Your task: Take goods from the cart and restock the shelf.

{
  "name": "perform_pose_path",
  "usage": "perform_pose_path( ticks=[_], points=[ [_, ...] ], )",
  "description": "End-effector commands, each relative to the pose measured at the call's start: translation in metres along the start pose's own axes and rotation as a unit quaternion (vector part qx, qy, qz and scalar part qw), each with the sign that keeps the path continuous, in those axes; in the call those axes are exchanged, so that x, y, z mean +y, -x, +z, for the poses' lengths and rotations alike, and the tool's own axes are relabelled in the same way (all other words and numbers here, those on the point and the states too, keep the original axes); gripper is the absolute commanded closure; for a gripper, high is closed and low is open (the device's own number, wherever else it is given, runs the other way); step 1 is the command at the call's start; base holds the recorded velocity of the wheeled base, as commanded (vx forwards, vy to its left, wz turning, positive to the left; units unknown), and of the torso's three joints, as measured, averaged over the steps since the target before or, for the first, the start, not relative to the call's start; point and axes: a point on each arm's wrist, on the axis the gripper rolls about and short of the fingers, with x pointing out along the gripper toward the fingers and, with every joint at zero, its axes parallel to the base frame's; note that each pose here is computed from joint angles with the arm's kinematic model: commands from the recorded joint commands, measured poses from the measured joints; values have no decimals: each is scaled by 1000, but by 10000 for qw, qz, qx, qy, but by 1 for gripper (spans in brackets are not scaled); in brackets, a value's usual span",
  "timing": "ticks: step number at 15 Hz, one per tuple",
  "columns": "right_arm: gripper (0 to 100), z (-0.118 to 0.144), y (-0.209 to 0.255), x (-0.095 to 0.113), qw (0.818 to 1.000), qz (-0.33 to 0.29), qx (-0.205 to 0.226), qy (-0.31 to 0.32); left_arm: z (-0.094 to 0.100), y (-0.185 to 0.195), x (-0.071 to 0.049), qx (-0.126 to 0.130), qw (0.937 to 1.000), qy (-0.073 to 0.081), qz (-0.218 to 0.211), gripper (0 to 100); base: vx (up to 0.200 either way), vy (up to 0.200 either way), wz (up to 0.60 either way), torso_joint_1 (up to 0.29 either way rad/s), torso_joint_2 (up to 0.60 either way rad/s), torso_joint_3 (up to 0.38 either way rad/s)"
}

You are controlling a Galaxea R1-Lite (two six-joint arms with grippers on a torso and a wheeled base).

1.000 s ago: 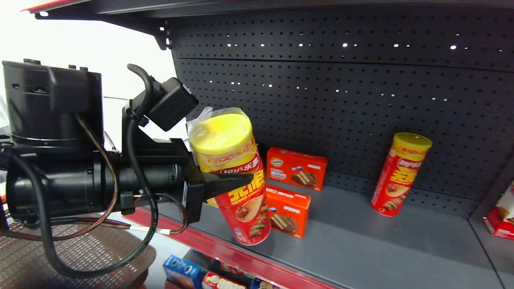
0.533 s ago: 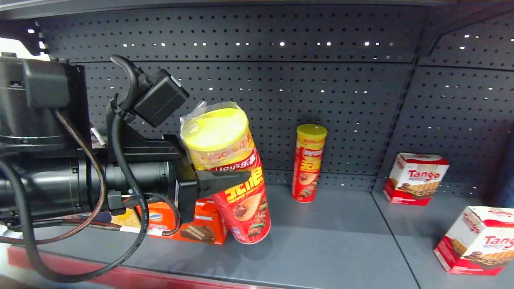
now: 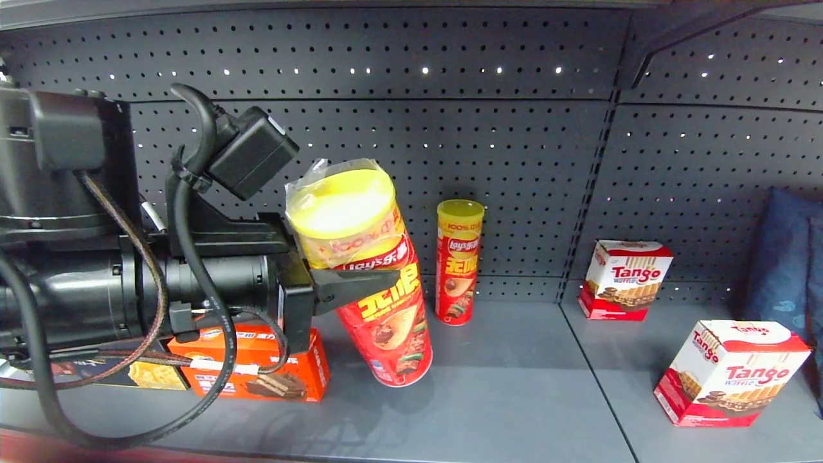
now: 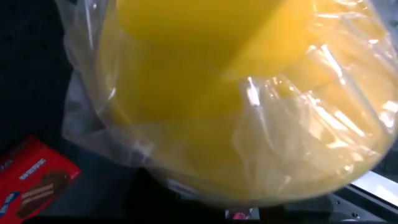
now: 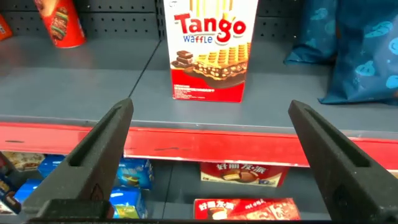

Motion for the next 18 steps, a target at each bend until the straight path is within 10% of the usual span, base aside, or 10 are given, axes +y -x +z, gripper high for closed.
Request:
perform_pose_path(
  ticks=[1, 5, 8, 18],
  points=[
    [0, 0, 0, 0, 10000, 2, -9, 9, 0, 0, 0, 7, 10000, 5, 4, 100, 0, 0, 0, 0, 0, 0],
    [0, 1, 0, -1, 9997, -236, -10, -7, -8, -1, -1, 111, 9999, 25, -29, 100, 0, 0, 0, 0, 0, 0],
    [0, 114, -18, 0, 9979, 166, -44, -626, -9, 0, -3, 143, 9999, 37, -24, 100, 0, 0, 0, 0, 0, 0],
    [0, 188, -119, 46, 9536, 2848, 885, 413, -13, 3, -2, 165, 9998, 75, 41, 100, 0, 0, 0, 0, 0, 0]
  ],
)
